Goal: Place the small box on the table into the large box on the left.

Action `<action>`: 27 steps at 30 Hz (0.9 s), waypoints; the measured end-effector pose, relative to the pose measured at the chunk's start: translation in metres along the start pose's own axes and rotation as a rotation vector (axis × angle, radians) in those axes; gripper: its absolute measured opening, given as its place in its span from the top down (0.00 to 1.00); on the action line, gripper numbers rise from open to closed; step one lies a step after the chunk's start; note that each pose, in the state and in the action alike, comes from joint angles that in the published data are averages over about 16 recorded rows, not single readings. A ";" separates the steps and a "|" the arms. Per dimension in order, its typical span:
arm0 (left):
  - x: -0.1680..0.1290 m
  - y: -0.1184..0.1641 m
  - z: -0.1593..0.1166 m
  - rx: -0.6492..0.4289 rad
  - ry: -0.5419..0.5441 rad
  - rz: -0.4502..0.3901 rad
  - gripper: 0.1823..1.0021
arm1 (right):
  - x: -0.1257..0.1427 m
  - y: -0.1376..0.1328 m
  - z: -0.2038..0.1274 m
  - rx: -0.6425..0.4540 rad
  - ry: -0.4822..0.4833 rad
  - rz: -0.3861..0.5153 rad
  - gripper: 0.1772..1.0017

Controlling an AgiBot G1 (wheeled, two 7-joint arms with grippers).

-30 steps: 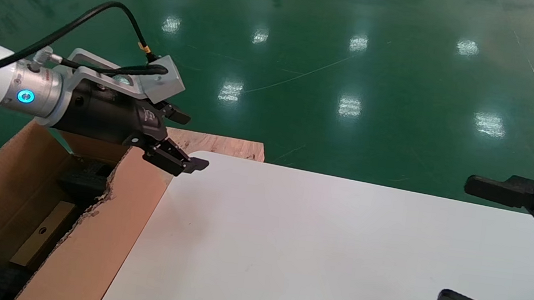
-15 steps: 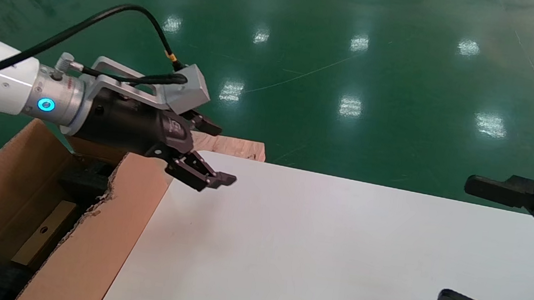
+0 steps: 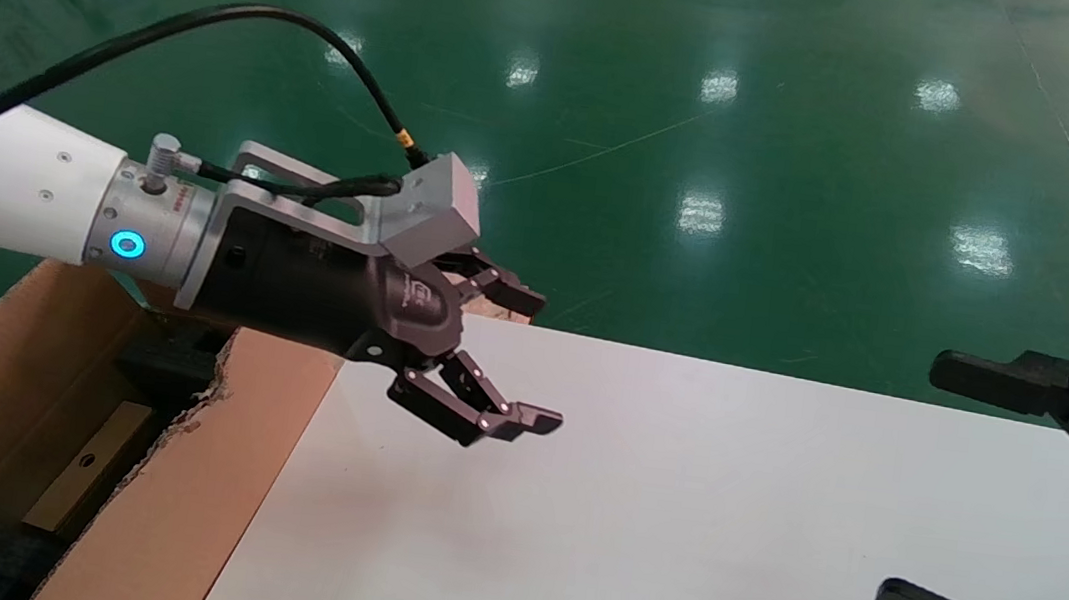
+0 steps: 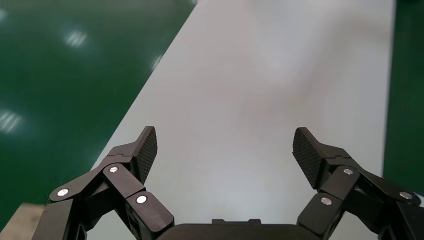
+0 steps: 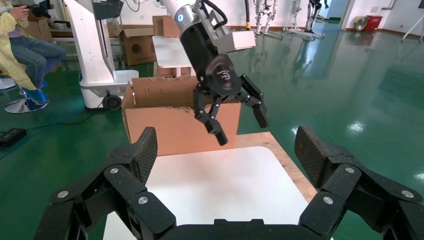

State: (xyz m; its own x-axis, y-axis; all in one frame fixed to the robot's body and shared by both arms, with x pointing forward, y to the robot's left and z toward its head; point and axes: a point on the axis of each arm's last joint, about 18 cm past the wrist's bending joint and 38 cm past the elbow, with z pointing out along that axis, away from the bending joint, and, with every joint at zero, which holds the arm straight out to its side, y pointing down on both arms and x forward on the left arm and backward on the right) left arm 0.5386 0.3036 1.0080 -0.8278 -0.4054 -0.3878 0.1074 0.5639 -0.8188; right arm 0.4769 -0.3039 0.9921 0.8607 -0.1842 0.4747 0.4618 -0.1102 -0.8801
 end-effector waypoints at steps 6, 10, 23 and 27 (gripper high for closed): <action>0.012 -0.005 0.005 0.088 0.067 0.026 0.00 | 0.000 0.000 0.000 0.000 0.000 0.000 0.00; 0.020 -0.008 0.006 0.151 0.106 0.043 0.00 | 0.000 0.000 0.000 0.000 0.000 0.000 0.00; 0.042 -0.008 -0.004 0.368 0.189 0.099 0.00 | 0.000 0.000 0.000 0.000 0.000 0.000 0.00; 0.049 -0.005 -0.010 0.437 0.200 0.117 0.00 | 0.000 0.000 0.000 0.000 0.000 0.000 0.00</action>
State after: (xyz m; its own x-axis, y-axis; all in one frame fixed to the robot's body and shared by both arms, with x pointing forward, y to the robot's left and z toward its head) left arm 0.4925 0.2880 0.9976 -0.8812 -0.1878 -0.4338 0.3912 0.2254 -0.8923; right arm 0.4769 -0.3039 0.9921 0.8607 -0.1842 0.4747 0.4618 -0.1102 -0.8801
